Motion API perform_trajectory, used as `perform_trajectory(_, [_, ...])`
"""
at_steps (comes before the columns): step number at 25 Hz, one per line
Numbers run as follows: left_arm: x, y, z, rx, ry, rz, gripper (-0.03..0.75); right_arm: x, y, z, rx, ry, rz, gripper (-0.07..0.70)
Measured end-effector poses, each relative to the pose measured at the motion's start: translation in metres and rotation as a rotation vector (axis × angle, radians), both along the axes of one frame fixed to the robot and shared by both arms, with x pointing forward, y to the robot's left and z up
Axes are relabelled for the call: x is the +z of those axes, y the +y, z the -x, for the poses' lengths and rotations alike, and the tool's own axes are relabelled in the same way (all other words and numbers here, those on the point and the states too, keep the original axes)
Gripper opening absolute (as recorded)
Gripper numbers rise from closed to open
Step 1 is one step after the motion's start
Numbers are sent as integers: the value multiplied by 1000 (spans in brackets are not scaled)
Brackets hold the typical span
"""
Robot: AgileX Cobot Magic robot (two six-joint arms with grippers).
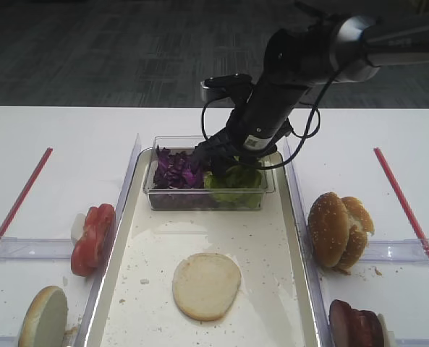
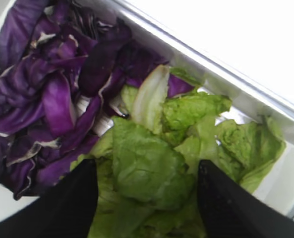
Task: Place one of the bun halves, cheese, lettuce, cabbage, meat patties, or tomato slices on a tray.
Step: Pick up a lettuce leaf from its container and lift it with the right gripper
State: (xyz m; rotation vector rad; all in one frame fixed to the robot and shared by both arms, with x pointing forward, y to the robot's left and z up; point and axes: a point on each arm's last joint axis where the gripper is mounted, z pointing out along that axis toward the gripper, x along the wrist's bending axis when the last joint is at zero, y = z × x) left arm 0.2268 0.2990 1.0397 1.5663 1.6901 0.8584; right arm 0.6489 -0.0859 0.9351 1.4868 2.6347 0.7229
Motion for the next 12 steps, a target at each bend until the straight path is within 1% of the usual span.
perform_trajectory(5, [0, 0, 0, 0, 0, 0, 490, -8, 0, -2, 1, 3, 13, 467])
perform_trajectory(7, [0, 0, 0, 0, 0, 0, 490, -8, 0, -1, 2, 2, 12, 463])
perform_trajectory(12, [0, 0, 0, 0, 0, 0, 490, -9, 0, -2, 3, 3, 15, 391])
